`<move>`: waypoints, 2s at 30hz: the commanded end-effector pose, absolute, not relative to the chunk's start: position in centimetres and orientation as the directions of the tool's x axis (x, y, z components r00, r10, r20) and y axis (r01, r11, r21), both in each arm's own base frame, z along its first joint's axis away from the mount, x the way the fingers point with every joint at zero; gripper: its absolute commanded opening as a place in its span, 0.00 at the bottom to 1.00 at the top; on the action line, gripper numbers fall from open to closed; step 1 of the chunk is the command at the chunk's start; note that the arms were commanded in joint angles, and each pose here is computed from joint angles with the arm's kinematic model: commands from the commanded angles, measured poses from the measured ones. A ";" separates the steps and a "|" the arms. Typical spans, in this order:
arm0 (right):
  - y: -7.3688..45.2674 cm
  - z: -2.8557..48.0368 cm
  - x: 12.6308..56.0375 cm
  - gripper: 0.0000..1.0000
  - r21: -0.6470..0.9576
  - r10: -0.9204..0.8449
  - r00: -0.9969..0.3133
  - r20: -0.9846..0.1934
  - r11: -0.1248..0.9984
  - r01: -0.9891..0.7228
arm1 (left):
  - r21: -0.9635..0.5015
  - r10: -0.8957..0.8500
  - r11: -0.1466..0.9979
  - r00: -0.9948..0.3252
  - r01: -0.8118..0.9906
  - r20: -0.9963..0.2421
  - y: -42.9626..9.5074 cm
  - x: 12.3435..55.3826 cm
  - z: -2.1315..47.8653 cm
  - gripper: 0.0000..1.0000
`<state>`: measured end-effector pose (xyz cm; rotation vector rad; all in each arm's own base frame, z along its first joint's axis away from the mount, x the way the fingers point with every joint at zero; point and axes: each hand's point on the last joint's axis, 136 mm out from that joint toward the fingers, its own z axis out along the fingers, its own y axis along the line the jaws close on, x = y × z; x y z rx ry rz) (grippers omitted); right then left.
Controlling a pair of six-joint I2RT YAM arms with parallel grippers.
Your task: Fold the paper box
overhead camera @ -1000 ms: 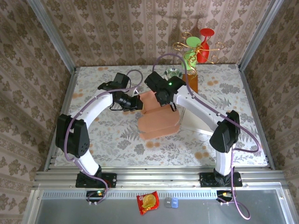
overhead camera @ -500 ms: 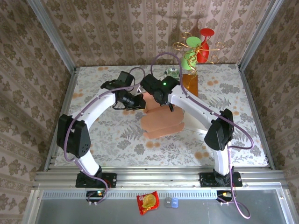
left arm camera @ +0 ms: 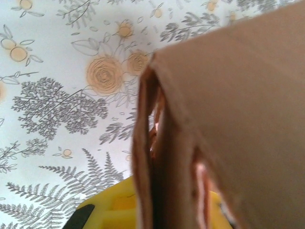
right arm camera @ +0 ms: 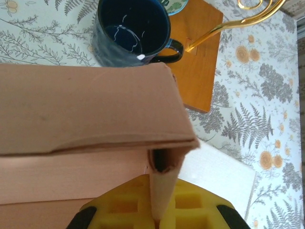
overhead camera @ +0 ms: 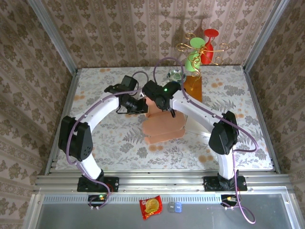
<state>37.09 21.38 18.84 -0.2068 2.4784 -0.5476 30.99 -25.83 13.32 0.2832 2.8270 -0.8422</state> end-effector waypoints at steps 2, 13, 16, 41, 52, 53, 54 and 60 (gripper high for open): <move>21.4 18.9 36.3 0.00 -0.395 -0.205 -0.789 -0.579 0.917 0.051 | -0.474 0.044 0.861 -0.954 0.187 -0.296 -24.1 31.7 11.5 0.05; 22.4 13.7 35.3 0.00 -0.445 -0.215 -0.863 -0.457 0.895 0.013 | -0.452 -0.041 0.887 -0.960 0.092 -0.275 -22.8 31.8 4.8 0.16; 22.7 13.2 35.2 0.00 -0.440 -0.218 -0.872 -0.439 0.898 -0.003 | -0.434 -0.046 0.898 -0.965 0.074 -0.259 -22.5 31.7 3.6 0.16; 22.7 11.7 34.4 0.00 -0.446 -0.178 -0.897 -0.404 0.895 0.023 | -0.197 -0.145 0.975 -0.961 -0.099 -0.237 -19.1 30.0 1.4 0.00; 22.7 11.7 34.3 0.00 -0.440 -0.174 -0.897 -0.406 0.898 0.025 | -0.213 -0.140 0.974 -0.952 -0.082 -0.271 -19.7 30.5 2.6 0.21; 22.7 11.7 34.3 0.00 -0.438 -0.174 -0.897 -0.405 0.899 0.024 | -0.219 -0.138 0.973 -0.949 -0.076 -0.283 -19.8 30.7 3.0 0.25; 22.8 11.7 34.3 0.00 -0.436 -0.174 -0.897 -0.405 0.899 0.023 | -0.226 -0.139 0.971 -0.944 -0.072 -0.298 -19.8 30.8 3.5 0.29; 22.8 11.6 34.3 0.00 -0.435 -0.175 -0.899 -0.402 0.900 0.019 | -0.290 -0.119 0.957 -0.914 -0.001 -0.388 -20.3 32.1 7.3 0.45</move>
